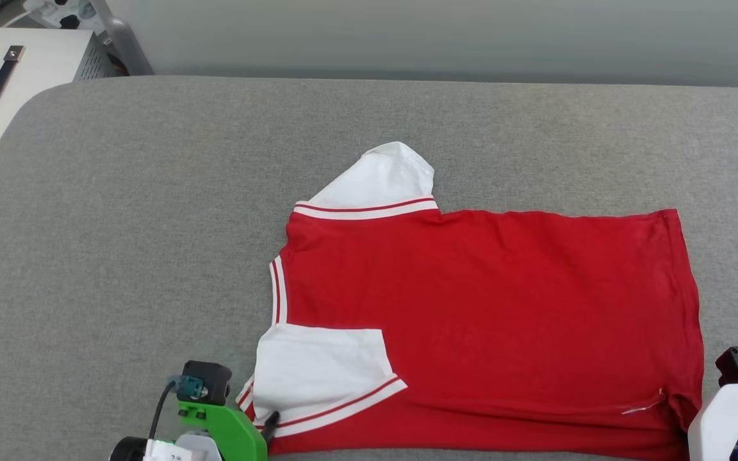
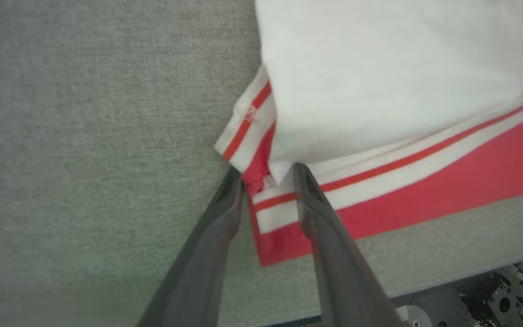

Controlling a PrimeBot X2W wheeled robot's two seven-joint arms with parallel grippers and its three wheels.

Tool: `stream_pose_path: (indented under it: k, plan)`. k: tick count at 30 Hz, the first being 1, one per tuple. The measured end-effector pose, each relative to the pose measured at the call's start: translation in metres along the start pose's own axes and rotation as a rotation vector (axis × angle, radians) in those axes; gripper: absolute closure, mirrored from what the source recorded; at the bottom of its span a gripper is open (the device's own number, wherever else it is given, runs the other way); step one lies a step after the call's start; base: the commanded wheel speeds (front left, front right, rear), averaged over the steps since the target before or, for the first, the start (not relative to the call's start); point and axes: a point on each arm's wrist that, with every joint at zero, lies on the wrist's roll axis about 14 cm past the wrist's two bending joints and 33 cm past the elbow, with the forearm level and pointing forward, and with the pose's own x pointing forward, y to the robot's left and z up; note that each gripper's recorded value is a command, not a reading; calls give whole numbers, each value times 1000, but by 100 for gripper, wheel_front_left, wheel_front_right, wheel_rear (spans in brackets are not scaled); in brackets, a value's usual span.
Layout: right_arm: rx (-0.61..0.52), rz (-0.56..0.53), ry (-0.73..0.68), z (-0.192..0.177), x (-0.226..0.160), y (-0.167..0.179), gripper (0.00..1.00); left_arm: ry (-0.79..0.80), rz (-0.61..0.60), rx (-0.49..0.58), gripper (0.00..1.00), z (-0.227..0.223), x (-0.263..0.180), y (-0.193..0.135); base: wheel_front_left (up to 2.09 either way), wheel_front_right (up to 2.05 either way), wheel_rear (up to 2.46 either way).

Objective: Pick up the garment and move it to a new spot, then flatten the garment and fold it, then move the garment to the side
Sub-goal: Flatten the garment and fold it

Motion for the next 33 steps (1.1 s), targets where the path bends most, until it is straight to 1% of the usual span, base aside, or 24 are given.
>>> stream_pose_path:
  k: [7, 10, 14, 16, 21, 23, 28, 30, 33]
  plan:
    - [-16, 13, -75, 10, -6, 4, 0, -80, 2, -2, 0, 15, -5, -2, 0, 0, 0]
    - [-8, 28, -147, 23, -15, 8, 0, -158, 8, 1, 0, 31, -11, 0, 0, 0, 0]
    - [10, 71, -330, 55, -36, 20, 0, -320, 5, -2, 0, 64, -24, 0, 0, 0, 0]
    - [28, 99, -457, 74, -50, 26, 0, -425, -4, -5, 0, 85, -34, -3, 0, 0, 0]
    - [26, 109, -738, 111, -81, 30, 0, -642, -33, 57, 0, 118, -52, -11, 0, 0, 0]
    - [10, 103, -852, 124, -93, 31, 0, -709, -50, 83, 0, 127, -57, -15, 0, 0, 0]
    - [42, 123, -992, 130, -101, 39, 0, -824, -69, 100, 0, 150, -66, -23, 0, 0, 0]
    - [27, 116, -1038, 132, -102, 41, 0, -911, -76, 122, 0, 171, -77, -30, 0, 0, 0]
    - [31, 109, -1103, 137, -106, 43, 0, -984, -86, 158, 0, 186, -85, -40, 0, 0, 0]
